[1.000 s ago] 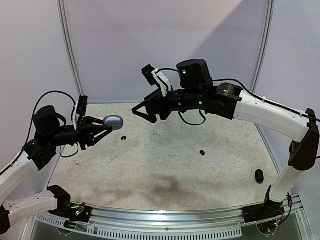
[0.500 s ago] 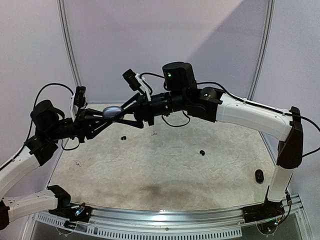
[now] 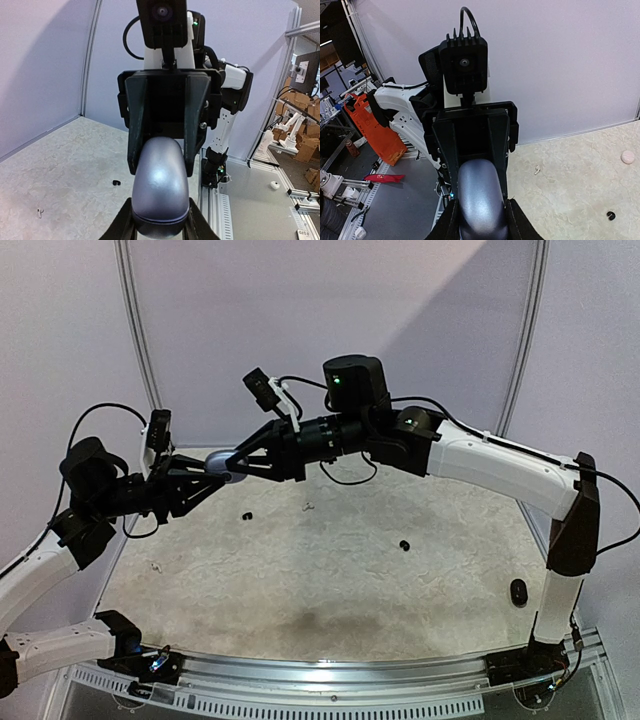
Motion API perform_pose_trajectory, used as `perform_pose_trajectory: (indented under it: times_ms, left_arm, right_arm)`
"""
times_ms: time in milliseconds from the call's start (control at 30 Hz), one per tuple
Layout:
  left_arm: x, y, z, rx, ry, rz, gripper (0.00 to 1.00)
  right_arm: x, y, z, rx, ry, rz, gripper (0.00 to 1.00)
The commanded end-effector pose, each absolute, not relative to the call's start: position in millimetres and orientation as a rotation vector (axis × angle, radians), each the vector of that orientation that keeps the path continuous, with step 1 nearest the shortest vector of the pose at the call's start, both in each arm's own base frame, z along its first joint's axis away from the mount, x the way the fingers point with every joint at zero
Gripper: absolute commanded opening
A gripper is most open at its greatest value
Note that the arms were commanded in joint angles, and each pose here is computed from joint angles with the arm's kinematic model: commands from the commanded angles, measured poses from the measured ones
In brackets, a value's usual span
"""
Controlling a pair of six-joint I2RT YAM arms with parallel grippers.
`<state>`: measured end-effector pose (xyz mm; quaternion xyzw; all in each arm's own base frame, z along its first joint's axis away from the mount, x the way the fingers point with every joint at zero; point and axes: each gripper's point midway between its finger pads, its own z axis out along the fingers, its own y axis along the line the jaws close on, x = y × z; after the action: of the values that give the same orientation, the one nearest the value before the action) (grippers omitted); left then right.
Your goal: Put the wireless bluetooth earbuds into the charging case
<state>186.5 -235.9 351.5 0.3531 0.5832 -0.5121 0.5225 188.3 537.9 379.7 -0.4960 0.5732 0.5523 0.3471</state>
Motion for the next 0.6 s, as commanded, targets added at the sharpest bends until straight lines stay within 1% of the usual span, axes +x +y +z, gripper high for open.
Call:
perform_pose_trajectory:
  times_ms: [0,33,67,133,433,567]
  left_arm:
    - [191,-236,363,0.824,1.360,-1.196,0.00]
    - [191,-236,364,0.822,1.358,-1.195,0.00]
    - [191,-236,364,0.822,1.358,-1.196,0.00]
    - [191,-236,365,0.822,1.356,-1.195,0.00]
    - [192,-236,360,0.825,1.372,-1.192,0.00]
    - [199,-235,351,0.795,1.418,-1.162,0.00]
  right_arm:
    - [183,543,367,-1.309,1.548,1.457,0.32]
    - [183,544,366,-1.312,1.554,1.455,0.38]
    - [182,545,364,-1.315,1.559,1.452,0.40]
    - [183,545,363,-1.312,1.560,1.438,0.39]
    - [185,543,369,-1.291,1.553,1.431,0.08]
    - [187,543,369,-1.281,1.561,1.428,0.00]
